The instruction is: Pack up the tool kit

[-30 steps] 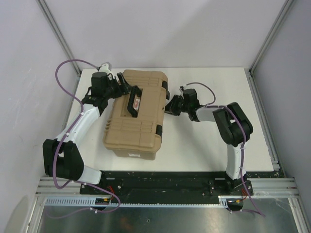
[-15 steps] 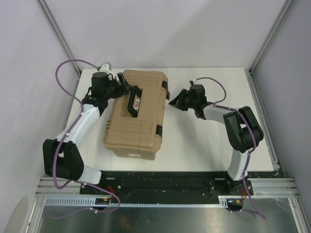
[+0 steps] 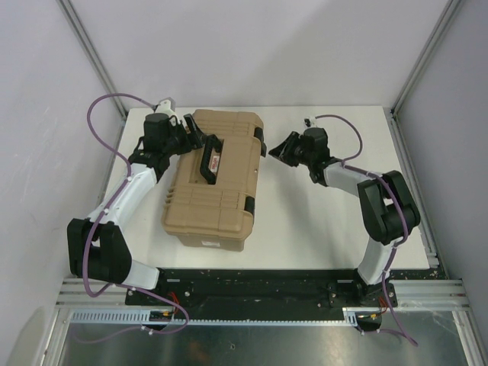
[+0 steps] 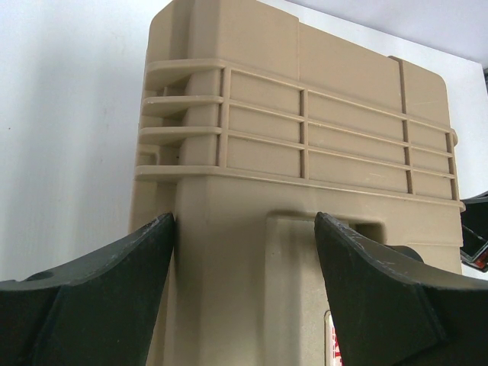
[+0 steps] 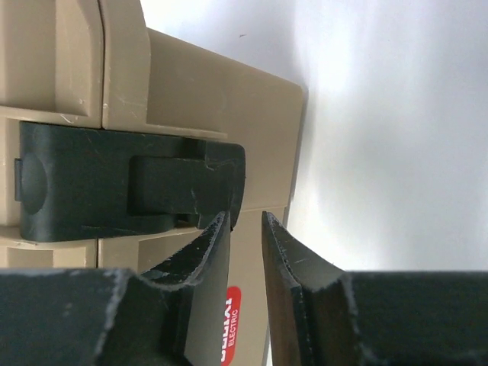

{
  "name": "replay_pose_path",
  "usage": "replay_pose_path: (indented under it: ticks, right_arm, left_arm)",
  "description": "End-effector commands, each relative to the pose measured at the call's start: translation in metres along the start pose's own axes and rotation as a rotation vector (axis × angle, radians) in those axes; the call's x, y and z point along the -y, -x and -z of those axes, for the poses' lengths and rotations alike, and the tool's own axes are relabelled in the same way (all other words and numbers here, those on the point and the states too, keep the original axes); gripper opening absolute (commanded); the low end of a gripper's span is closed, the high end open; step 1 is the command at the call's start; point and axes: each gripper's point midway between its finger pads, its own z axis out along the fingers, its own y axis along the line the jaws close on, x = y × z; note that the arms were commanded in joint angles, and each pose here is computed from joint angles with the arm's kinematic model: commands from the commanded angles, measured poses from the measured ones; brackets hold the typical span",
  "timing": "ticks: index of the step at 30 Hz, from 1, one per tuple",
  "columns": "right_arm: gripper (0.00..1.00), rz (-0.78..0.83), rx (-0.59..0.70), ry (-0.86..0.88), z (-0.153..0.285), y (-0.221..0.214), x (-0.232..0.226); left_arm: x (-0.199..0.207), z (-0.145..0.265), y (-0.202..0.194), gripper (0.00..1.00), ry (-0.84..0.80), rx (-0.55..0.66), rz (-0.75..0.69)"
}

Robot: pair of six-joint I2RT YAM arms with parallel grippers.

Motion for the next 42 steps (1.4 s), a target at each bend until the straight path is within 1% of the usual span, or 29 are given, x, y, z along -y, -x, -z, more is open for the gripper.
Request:
replay_pose_path:
  ticks: [1, 10, 16, 22, 26, 30, 33, 37, 42]
  right_arm:
    - [0.27, 0.018, 0.032, 0.088, -0.005, 0.011, -0.02]
    - [0.24, 0.014, 0.0, 0.127, -0.017, 0.004, -0.026]
    - [0.24, 0.036, -0.038, 0.142, -0.026, -0.009, -0.033]
    - [0.24, 0.045, -0.041, 0.148, -0.031, -0.01, -0.038]
    - [0.24, 0.042, -0.04, 0.114, -0.032, -0.009, -0.032]
    - [0.24, 0.017, -0.044, 0.026, -0.026, -0.005, -0.013]
    - [0.29, 0.019, -0.036, -0.054, -0.015, 0.004, 0.002]
    - [0.37, 0.071, 0.007, -0.159, 0.009, 0.022, 0.013]
    - [0.54, 0.124, 0.069, -0.316, 0.052, 0.047, 0.03]
  left_arm:
    - [-0.011, -0.002, -0.066, 0.8, 0.035, -0.226, 0.024]
    - [-0.01, -0.004, -0.065, 0.8, 0.029, -0.227, 0.02]
    - [-0.009, -0.007, -0.071, 0.79, 0.02, -0.248, 0.023]
    - [-0.008, -0.008, -0.076, 0.79, 0.019, -0.259, 0.018]
    - [-0.008, -0.007, -0.07, 0.79, 0.023, -0.241, 0.008]
    - [-0.006, -0.001, -0.05, 0.8, 0.04, -0.18, -0.009]
    - [-0.009, 0.012, -0.027, 0.81, 0.081, -0.102, -0.02]
    - [-0.014, 0.037, 0.009, 0.84, 0.144, 0.012, -0.014]
    - [-0.014, 0.077, 0.04, 0.9, 0.162, 0.129, -0.01]
